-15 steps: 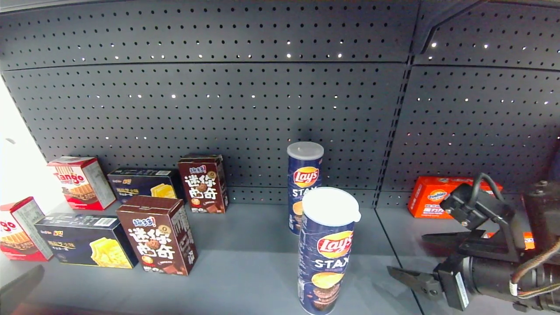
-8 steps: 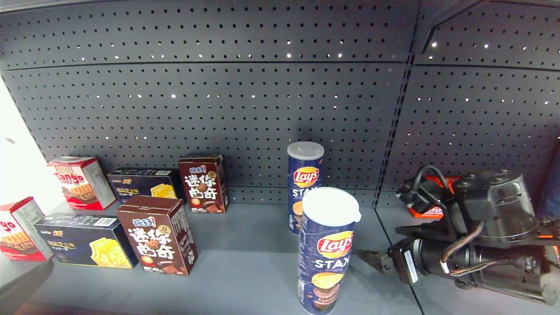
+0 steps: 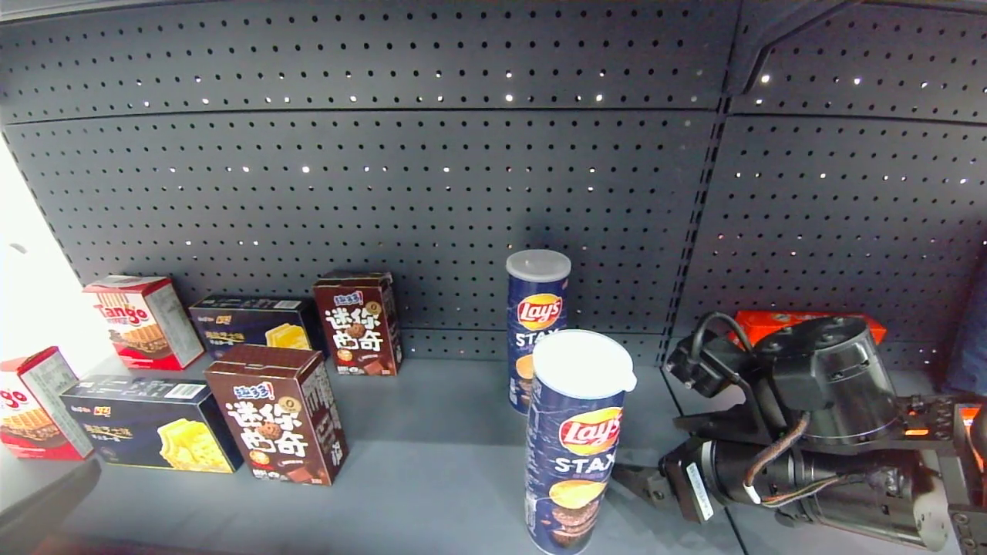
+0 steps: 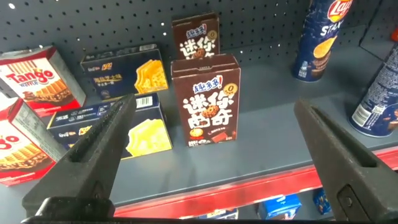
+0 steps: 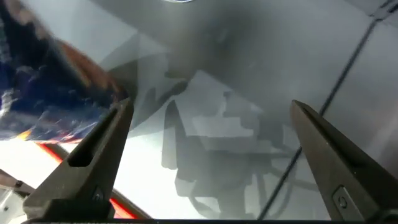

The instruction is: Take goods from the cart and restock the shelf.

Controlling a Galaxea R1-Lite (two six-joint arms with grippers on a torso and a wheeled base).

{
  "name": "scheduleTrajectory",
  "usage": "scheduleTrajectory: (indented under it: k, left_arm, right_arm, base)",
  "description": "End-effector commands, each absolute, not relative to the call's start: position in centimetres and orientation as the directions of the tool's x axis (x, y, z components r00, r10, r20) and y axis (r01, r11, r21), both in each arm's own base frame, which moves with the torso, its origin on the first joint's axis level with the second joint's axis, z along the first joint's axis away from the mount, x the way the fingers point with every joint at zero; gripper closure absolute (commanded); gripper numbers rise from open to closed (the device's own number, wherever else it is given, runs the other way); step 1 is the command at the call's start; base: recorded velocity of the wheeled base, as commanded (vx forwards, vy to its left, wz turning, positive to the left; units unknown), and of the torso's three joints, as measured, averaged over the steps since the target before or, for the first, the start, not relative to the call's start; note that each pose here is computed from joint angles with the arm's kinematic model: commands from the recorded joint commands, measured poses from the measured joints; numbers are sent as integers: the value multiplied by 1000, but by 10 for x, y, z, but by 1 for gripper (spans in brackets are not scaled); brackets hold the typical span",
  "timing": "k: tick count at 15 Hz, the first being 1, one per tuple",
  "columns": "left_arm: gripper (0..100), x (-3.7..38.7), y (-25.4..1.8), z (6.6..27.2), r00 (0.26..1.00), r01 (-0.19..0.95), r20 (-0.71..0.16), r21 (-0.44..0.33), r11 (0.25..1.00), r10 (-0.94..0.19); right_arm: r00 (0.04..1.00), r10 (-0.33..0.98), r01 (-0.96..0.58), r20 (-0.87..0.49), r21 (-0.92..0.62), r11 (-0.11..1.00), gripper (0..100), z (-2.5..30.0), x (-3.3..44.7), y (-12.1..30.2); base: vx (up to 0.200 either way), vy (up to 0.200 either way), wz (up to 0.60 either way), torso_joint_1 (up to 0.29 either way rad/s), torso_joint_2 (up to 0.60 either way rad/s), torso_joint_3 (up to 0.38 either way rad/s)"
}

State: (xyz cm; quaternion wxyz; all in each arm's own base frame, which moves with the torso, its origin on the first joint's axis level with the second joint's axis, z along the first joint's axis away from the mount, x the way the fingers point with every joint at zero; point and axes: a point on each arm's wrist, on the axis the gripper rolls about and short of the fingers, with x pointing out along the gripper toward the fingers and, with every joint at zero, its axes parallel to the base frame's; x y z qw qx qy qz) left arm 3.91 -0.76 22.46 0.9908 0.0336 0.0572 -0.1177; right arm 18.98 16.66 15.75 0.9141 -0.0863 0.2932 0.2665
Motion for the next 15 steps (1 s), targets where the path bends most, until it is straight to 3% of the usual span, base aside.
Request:
scheduleTrajectory:
  k: [1, 15]
  left_arm:
    - [0, 40, -8, 224, 965, 236, -126, 52, 970, -228]
    - [0, 40, -8, 220, 963, 237, -140, 46, 971, -228]
  right_arm:
    - [678, 450, -553, -581, -1, 833, 0, 158, 187, 170]
    - [644, 485, -603, -592, -3, 798, 0, 154, 177, 183]
  base:
    - [0, 0, 0, 0, 0, 0]
    - [0, 0, 0, 0, 0, 0]
